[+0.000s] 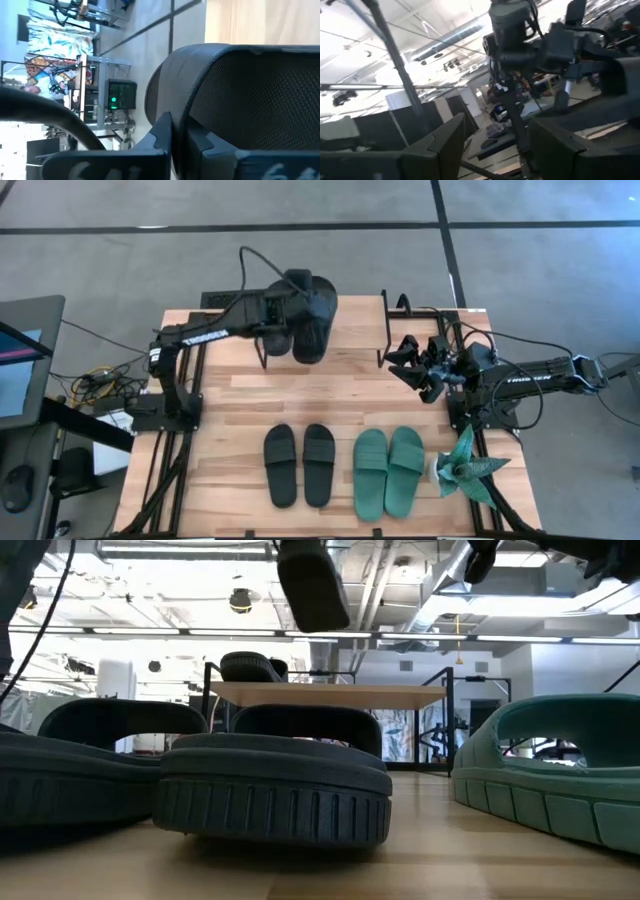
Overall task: Pick and place slides into the shelf
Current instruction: Put the black slipper on the shelf
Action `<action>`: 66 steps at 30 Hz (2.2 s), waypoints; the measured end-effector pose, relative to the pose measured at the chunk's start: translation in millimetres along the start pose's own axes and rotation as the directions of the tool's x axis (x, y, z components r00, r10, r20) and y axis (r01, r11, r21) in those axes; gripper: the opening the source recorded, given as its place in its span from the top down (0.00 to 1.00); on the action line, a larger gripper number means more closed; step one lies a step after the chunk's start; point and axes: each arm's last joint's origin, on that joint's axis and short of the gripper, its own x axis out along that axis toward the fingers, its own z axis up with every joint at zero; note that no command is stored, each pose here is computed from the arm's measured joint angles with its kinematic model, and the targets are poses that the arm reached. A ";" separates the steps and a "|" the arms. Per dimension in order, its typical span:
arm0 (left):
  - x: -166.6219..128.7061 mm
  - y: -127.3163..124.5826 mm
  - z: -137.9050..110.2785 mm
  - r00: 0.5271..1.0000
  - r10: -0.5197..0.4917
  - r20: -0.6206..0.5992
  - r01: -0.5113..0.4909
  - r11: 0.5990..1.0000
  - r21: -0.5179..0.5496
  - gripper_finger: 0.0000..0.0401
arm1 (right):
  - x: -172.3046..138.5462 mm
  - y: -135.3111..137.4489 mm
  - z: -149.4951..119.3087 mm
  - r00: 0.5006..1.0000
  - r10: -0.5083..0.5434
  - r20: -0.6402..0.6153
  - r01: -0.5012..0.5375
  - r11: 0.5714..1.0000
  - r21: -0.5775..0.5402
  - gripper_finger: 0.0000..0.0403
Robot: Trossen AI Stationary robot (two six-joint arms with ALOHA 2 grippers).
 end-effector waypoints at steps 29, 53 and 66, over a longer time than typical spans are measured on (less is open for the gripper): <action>133.0 -25.6 -16.1 0.974 -0.071 -0.214 0.073 0.997 0.001 1.00 | 0.0 -1.1 0.5 0.999 -0.046 0.022 0.044 0.998 0.055 0.50; 132.6 -29.6 -37.1 0.925 -0.226 -0.306 0.231 0.973 -0.020 0.96 | 0.0 -1.1 0.5 0.999 -0.045 0.022 0.044 0.998 0.054 0.50; 123.8 -37.6 -33.7 0.916 -0.182 -0.358 0.213 0.976 0.048 0.96 | 0.0 -1.1 0.5 0.999 -0.045 0.021 0.044 0.997 0.064 0.50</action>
